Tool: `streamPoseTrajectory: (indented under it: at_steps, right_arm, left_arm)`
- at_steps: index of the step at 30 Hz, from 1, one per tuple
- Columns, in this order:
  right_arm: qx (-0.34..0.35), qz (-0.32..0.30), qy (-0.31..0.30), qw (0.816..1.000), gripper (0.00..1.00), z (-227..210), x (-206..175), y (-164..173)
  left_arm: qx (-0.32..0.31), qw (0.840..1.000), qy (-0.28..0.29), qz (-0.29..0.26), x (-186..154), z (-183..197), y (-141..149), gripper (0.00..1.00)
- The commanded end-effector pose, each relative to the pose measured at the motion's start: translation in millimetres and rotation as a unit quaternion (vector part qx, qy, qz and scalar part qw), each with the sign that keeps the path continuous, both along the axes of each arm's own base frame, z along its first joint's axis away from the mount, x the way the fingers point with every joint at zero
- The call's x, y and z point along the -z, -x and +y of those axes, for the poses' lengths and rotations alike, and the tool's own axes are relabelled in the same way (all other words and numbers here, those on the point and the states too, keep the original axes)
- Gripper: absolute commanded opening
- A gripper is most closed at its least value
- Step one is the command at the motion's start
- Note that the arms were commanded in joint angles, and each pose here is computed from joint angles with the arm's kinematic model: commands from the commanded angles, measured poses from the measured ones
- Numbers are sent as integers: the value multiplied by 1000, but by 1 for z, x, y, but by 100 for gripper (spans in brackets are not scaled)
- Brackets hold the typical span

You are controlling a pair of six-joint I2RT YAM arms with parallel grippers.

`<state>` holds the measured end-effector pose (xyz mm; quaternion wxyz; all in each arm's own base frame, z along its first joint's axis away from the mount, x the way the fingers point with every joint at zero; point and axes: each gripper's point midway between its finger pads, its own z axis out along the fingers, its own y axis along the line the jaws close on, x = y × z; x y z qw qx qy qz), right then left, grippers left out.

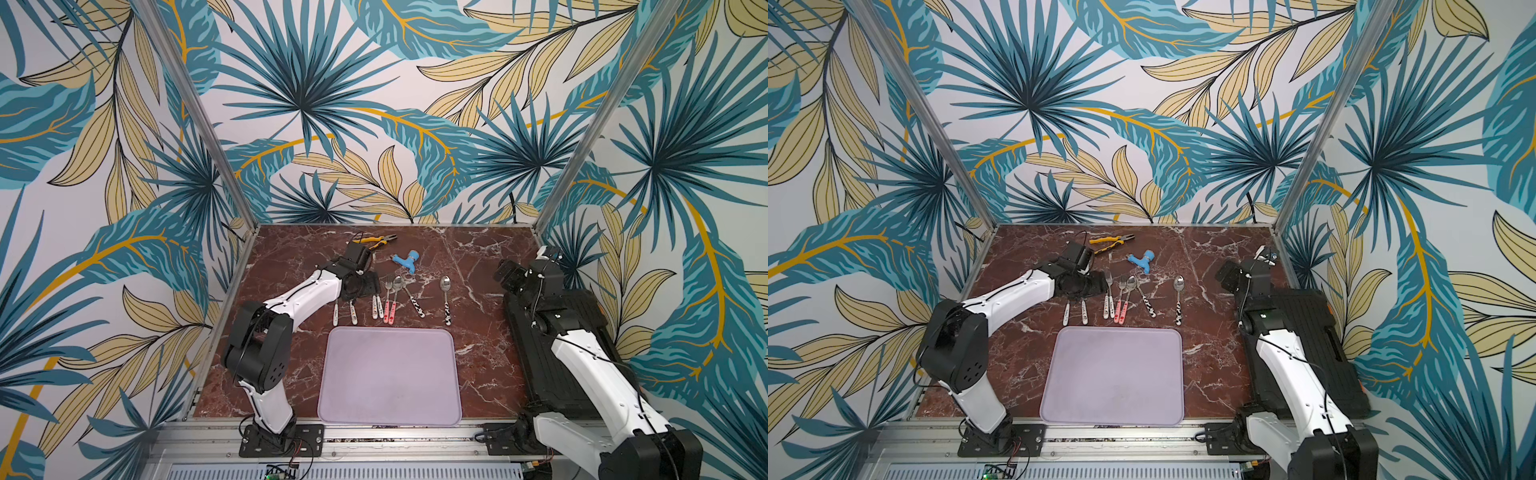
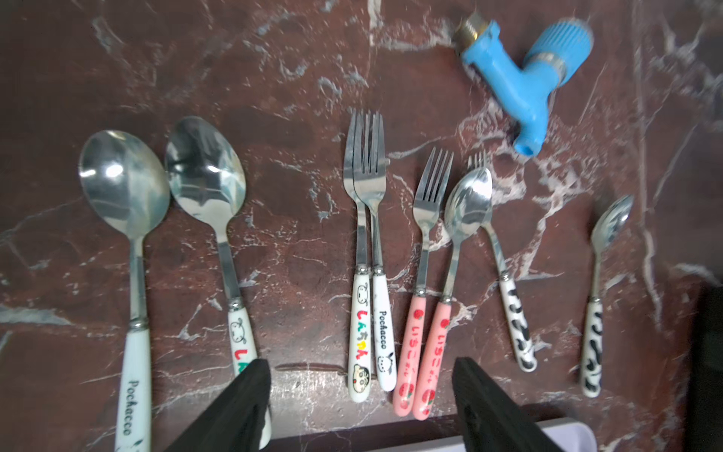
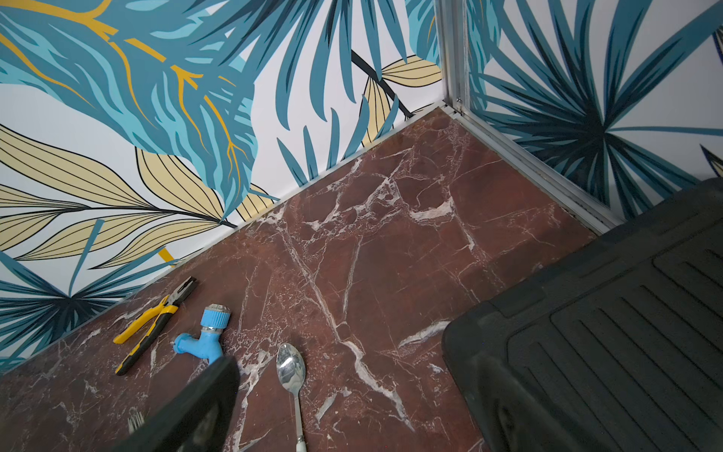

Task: Set the spoon and fork side by side
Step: Pick up the fork at the center of the board.

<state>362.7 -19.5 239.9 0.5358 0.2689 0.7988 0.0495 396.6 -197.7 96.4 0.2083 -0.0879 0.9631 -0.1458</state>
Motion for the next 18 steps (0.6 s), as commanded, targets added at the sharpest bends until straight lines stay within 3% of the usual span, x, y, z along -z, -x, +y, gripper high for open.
streamPoseTrajectory:
  at_steps: [1, 4, 10, 18]
  right_arm:
    - [12, 22, 0, 1000, 100, -3, 16, 4]
    - [15, 27, 1, 1000, 99, -4, 18, 3]
    - [18, 28, 4, 999, 100, -6, 17, 5]
    - [21, 28, 4, 999, 99, -7, 17, 5]
  left_arm:
    - [13, 1000, -22, 15, 5, -5, -5, 69]
    - [25, 999, -32, 32, 19, -11, -6, 56]
    - [28, 997, -50, 58, 40, -13, -6, 42]
    - [31, 994, -69, 80, 58, -10, -5, 34]
